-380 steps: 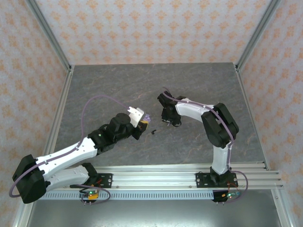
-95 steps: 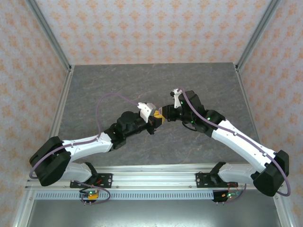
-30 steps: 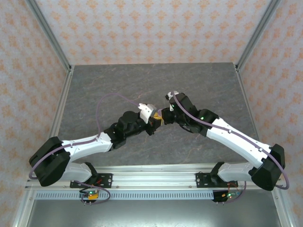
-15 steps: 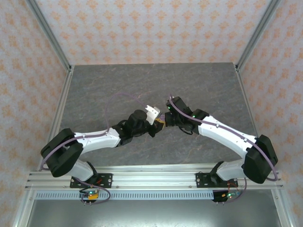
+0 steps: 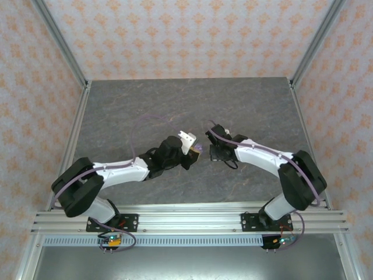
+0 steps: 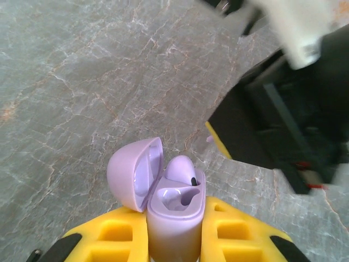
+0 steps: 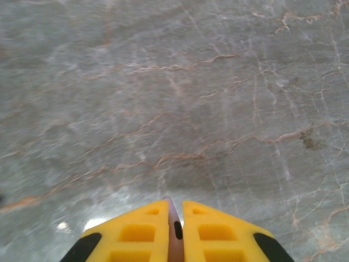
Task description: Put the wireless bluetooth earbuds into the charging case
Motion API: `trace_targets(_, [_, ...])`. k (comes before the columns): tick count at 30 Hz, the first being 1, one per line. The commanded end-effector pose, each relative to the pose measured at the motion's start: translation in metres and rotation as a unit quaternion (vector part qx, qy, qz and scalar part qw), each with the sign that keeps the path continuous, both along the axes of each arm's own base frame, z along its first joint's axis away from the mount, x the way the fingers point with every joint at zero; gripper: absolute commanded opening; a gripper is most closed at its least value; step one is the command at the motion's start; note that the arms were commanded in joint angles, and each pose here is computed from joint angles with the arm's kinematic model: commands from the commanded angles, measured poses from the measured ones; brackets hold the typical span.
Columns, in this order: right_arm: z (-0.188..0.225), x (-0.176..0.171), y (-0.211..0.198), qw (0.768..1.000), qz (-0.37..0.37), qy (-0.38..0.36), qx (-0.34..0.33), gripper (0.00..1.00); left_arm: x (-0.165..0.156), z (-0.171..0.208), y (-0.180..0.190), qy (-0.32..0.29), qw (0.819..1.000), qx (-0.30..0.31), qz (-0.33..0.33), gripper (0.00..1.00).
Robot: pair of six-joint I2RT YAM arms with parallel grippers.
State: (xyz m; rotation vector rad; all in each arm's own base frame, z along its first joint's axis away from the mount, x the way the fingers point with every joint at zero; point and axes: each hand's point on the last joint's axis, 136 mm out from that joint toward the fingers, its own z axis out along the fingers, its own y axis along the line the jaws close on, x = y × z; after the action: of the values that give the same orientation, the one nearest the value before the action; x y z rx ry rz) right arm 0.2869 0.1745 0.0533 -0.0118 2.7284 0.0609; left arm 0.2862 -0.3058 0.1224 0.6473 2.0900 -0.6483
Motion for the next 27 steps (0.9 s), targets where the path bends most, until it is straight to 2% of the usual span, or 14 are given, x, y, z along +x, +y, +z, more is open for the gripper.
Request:
trace_targets(1, [-0.003,0.010,-0.014,0.998,-0.041,-0.004,-0.042,0.11,-0.003,0.021,0.010,-0.030,0.999,-0.013,0.009,0.06])
trace_targets(4, [-0.011,0.013,-0.016,0.997,-0.053,0.005,-0.058,0.15,-0.012,0.029,0.015,-0.045,0.999,-0.028,0.000,0.06])
trace_targets(7, [-0.015,0.013,-0.015,0.996,-0.057,0.015,-0.060,0.24,-0.023,0.036,0.018,-0.065,0.997,-0.049,-0.018,0.06])
trace_targets(11, [-0.005,0.014,-0.008,0.998,-0.050,0.007,-0.038,0.40,-0.035,0.045,0.021,-0.101,0.990,-0.087,-0.039,0.06])
trace_targets(15, [0.015,0.014,-0.004,0.999,-0.035,-0.008,-0.017,0.46,-0.043,0.056,0.023,-0.122,0.986,-0.106,-0.050,0.06])
trace_targets(19, [0.026,0.015,-0.013,0.999,-0.033,-0.009,-0.026,0.44,-0.053,0.067,0.022,-0.133,0.981,-0.123,-0.073,0.06])
trace_targets(23, [0.016,0.013,-0.022,0.999,-0.028,0.028,-0.031,0.28,-0.062,0.080,0.024,-0.143,0.976,-0.140,-0.087,0.06])
trace_targets(27, [0.003,0.008,-0.029,0.996,-0.021,0.062,-0.058,0.19,-0.066,0.086,0.030,-0.147,0.976,-0.136,-0.085,0.06])
